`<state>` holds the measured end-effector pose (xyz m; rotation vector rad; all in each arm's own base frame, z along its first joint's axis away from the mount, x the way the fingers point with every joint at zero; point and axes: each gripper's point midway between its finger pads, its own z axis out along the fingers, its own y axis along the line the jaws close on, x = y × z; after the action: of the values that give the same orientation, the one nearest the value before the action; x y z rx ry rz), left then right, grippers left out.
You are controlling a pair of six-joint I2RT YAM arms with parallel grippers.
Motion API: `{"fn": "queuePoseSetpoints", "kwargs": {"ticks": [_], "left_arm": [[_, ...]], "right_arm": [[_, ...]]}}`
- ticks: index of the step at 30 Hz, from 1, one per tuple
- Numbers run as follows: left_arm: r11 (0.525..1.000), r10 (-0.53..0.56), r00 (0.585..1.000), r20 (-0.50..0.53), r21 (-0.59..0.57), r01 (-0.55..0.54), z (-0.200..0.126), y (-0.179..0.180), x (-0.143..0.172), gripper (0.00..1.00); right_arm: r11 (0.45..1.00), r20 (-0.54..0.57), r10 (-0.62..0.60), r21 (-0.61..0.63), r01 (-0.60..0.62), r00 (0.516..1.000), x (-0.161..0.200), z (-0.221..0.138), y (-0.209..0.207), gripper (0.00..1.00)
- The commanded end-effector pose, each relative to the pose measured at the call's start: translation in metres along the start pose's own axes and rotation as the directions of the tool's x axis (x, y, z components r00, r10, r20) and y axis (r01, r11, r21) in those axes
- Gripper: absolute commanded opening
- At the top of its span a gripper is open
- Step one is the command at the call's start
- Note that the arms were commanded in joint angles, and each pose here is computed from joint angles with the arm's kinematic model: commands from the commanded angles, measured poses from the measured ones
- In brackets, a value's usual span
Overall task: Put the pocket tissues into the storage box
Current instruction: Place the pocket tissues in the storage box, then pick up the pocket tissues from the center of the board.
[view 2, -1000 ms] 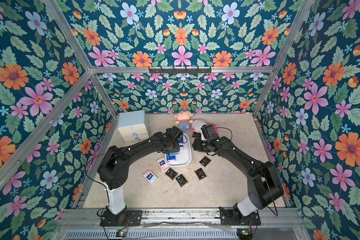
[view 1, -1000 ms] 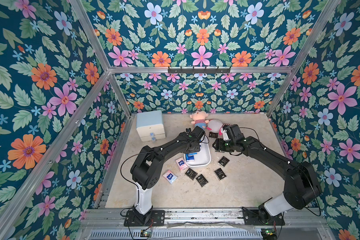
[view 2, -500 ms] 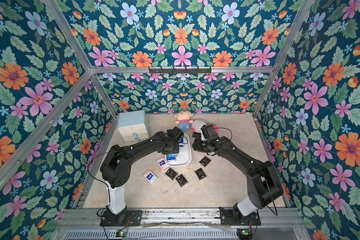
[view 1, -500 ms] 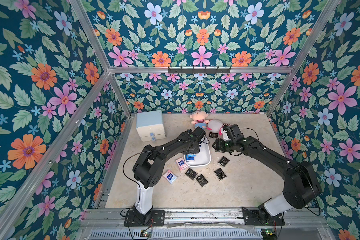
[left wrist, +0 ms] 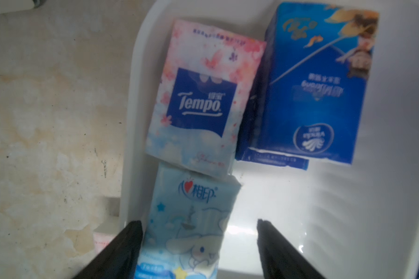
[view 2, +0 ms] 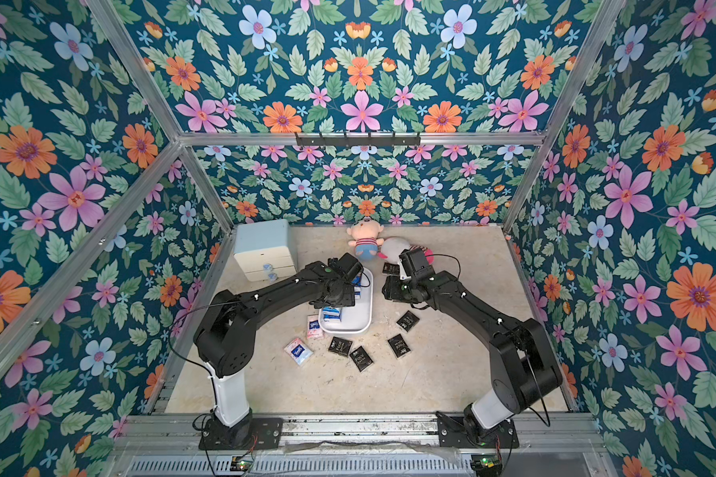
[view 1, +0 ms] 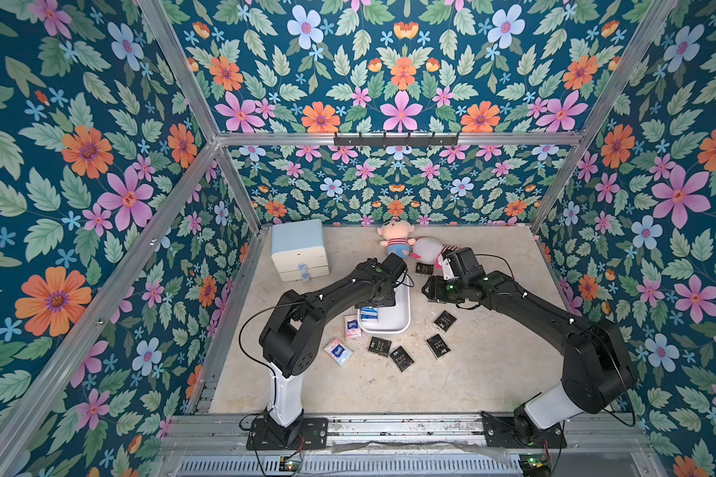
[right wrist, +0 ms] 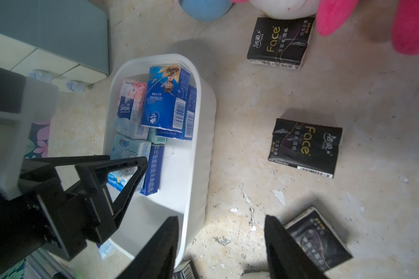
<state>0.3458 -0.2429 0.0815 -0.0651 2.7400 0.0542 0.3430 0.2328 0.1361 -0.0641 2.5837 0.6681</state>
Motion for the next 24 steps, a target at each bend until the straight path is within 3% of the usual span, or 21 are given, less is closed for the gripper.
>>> {"fn": "queuePoseSetpoints", "kwargs": {"ticks": [1, 12, 24], "left_arm": [[0.999, -0.031, 0.999, 0.037, -0.018, 0.032, -0.009, 0.006, -0.008, 0.82], [0.976, -0.203, 0.965, 0.164, 0.114, 0.186, -0.059, 0.019, -0.022, 0.85], [0.880, -0.470, 0.878, 0.092, 0.123, 0.458, -0.056, 0.087, 0.059, 0.89]], "right_arm": [[1.000, 0.006, 0.002, -0.010, -0.002, 1.000, 0.000, -0.004, 0.003, 0.62], [0.999, -0.017, 0.017, -0.050, -0.018, 1.000, 0.005, 0.001, 0.007, 0.61], [0.991, -0.082, 0.024, -0.130, -0.034, 0.996, 0.017, 0.023, 0.020, 0.62]]}}
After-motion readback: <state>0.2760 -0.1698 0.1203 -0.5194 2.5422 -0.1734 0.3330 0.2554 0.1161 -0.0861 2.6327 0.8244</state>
